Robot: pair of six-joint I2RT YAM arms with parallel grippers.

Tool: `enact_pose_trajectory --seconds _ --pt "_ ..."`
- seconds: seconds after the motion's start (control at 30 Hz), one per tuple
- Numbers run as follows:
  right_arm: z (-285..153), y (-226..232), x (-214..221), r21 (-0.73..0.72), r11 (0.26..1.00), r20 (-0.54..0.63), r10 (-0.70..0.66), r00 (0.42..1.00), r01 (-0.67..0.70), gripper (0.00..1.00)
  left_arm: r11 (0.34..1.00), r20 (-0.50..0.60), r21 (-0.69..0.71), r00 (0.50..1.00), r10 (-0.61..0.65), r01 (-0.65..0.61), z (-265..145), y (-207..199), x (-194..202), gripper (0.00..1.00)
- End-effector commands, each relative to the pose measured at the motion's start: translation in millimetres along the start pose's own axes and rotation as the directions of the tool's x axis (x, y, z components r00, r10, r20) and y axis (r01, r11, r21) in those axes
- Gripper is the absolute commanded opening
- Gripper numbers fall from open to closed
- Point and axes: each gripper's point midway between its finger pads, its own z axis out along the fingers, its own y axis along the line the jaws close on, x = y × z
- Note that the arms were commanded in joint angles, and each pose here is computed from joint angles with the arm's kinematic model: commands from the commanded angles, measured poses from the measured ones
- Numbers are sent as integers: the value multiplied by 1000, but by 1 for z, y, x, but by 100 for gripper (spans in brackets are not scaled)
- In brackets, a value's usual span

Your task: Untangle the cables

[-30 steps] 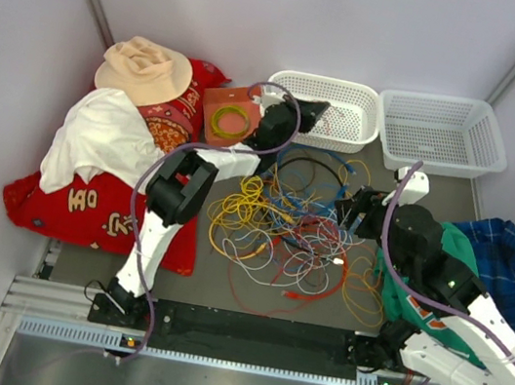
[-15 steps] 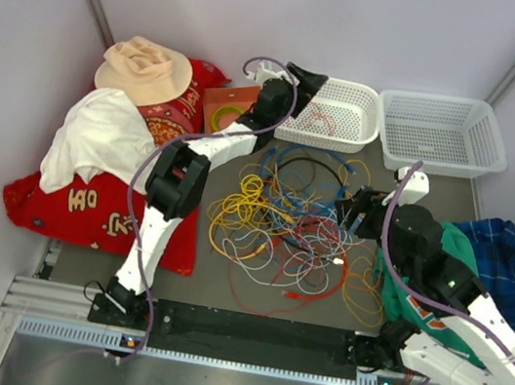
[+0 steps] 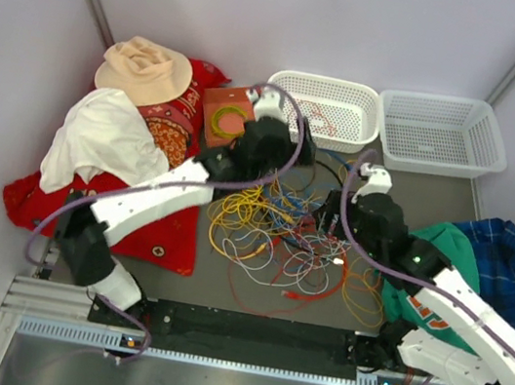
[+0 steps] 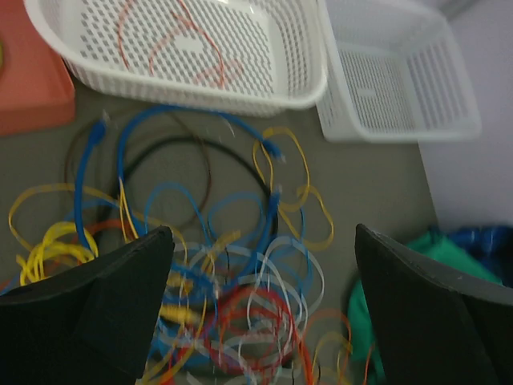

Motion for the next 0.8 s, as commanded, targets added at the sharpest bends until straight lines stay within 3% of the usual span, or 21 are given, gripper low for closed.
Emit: enact_pose_trajectory --seconds 0.0,0.03,0.13,0.3,0.57,0.67,0.77 --pt "36 6 35 -1 1000 -143 -27 989 27 71 969 -120 -144 976 184 -201 -86 55 43 99" --pt "41 5 42 6 999 -168 -32 985 34 70 965 -159 -157 970 185 -210 -97 72 65 99" --pt "62 5 66 17 999 -251 -45 967 51 68 984 -158 -118 981 114 -134 -137 88 80 99" --pt "89 0 78 57 996 -263 -55 963 72 66 992 -138 -112 989 45 -61 -179 111 86 99" --pt "130 -9 100 124 982 -318 -93 944 139 56 983 -165 -165 985 60 -87 -194 137 96 99" --pt "142 -15 100 172 972 -315 -97 944 158 46 981 -154 -173 986 62 -89 -195 141 95 99" --pt "153 -22 100 224 960 -301 -96 949 168 23 982 -128 -172 990 61 -83 -197 142 89 99"
